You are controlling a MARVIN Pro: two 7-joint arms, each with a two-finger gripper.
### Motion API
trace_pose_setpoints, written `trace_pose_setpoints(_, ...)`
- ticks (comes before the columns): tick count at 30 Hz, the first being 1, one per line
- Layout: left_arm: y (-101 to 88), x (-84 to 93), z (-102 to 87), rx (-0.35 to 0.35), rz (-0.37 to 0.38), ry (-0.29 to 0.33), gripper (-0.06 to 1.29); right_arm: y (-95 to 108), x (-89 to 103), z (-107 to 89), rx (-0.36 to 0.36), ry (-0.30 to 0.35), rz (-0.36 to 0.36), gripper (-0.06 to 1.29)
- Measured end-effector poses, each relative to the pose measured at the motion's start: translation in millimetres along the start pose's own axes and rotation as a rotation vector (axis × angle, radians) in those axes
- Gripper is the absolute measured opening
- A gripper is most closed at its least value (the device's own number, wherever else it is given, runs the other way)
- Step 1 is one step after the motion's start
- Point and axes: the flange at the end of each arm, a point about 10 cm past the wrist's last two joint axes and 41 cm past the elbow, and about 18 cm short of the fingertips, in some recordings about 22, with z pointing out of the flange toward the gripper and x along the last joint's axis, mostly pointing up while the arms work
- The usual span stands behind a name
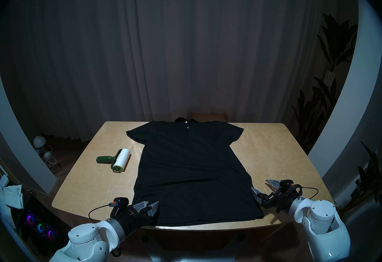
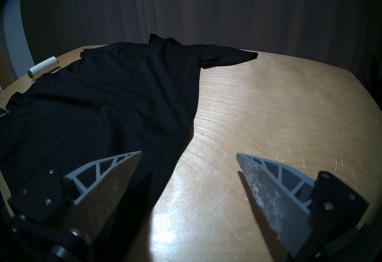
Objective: Use the fur roller to clean a top
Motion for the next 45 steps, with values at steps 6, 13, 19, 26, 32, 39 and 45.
trace_pose_setpoints(6, 0.7, -1.6, -9.2, -0.033, -0.005, -0.05, 0.39, 4.2, -2.3, -3.9, 0.006, -0.04, -0.007, 1.2)
trace_pose_setpoints(13, 1.0, -8.2, -19.3, -0.045, -0.031, -0.083, 0.15, 8.6, -4.6, -8.6, 0.019, -0.075, -0.006, 1.2)
trace_pose_setpoints(19, -2.2, -10.4, -26.9, -0.03, -0.049, -0.083, 0.12, 13.9, -5.2, -15.7, 0.038, -0.102, -0.008, 1.2)
trace_pose_setpoints(26, -5.8, -12.4, -32.4, -0.014, -0.066, -0.084, 0.04, 23.3, -2.4, -26.1, 0.058, -0.129, -0.02, 1.2)
trace_pose_setpoints(32, -8.4, -14.7, -36.1, -0.005, -0.077, -0.091, -0.01, 28.3, -1.1, -31.0, 0.072, -0.147, -0.032, 1.2)
trace_pose_setpoints(39, -12.1, -10.5, -39.7, 0.002, -0.101, -0.051, -0.02, 28.7, 2.9, -30.6, 0.099, -0.114, -0.023, 1.2)
trace_pose_setpoints(45, -12.6, -5.9, -39.0, 0.0, -0.105, -0.036, -0.02, 20.6, 4.6, -21.2, 0.124, -0.08, -0.013, 1.2)
